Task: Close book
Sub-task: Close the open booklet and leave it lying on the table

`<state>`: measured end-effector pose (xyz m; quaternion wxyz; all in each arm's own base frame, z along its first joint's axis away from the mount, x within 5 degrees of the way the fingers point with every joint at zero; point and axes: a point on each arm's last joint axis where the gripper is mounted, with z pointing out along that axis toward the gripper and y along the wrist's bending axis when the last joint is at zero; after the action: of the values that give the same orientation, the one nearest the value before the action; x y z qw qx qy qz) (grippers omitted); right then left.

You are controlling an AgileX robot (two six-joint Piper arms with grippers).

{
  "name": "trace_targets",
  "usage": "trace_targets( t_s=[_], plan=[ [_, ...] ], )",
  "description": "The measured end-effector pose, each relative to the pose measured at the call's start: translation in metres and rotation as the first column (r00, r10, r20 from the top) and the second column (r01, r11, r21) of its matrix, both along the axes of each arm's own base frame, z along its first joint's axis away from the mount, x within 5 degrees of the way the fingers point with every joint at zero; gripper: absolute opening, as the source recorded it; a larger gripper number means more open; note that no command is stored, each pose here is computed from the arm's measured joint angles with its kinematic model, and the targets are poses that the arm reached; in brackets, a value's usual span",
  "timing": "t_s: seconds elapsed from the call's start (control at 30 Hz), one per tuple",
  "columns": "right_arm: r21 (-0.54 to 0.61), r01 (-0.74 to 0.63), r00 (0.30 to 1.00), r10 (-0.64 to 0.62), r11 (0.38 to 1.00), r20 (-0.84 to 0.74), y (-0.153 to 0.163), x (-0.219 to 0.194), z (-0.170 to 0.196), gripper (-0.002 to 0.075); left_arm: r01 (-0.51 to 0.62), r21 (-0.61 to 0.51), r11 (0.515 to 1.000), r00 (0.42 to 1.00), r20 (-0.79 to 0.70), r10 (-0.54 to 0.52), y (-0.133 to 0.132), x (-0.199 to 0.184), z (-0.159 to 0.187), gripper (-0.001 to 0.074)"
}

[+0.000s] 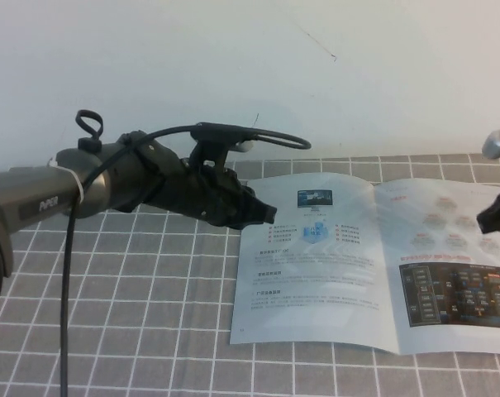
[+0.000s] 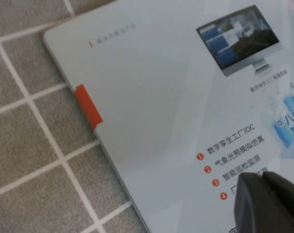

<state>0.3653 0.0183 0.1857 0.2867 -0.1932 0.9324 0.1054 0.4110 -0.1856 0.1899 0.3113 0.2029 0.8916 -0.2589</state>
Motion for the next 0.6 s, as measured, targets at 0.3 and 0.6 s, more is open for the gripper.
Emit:
trace_targets(
  t_s=[0.3,0.6],
  plan=[
    [-0.027,0.038,0.987,-0.041,0.999,-0.153,-0.017,0.004,-0.053,-0.0001,-0.06,0.037,0.998,0.996,-0.058,0.062,0.01,0.008,-0.025,-0.0004],
    [-0.023,0.028,0.98,-0.032,0.999,-0.196,-0.018,0.006,-0.065,-0.0001,-0.15,0.029,0.988,0.984,-0.093,0.152,0.031,0.017,-0.032,-0.0004]
  ],
)
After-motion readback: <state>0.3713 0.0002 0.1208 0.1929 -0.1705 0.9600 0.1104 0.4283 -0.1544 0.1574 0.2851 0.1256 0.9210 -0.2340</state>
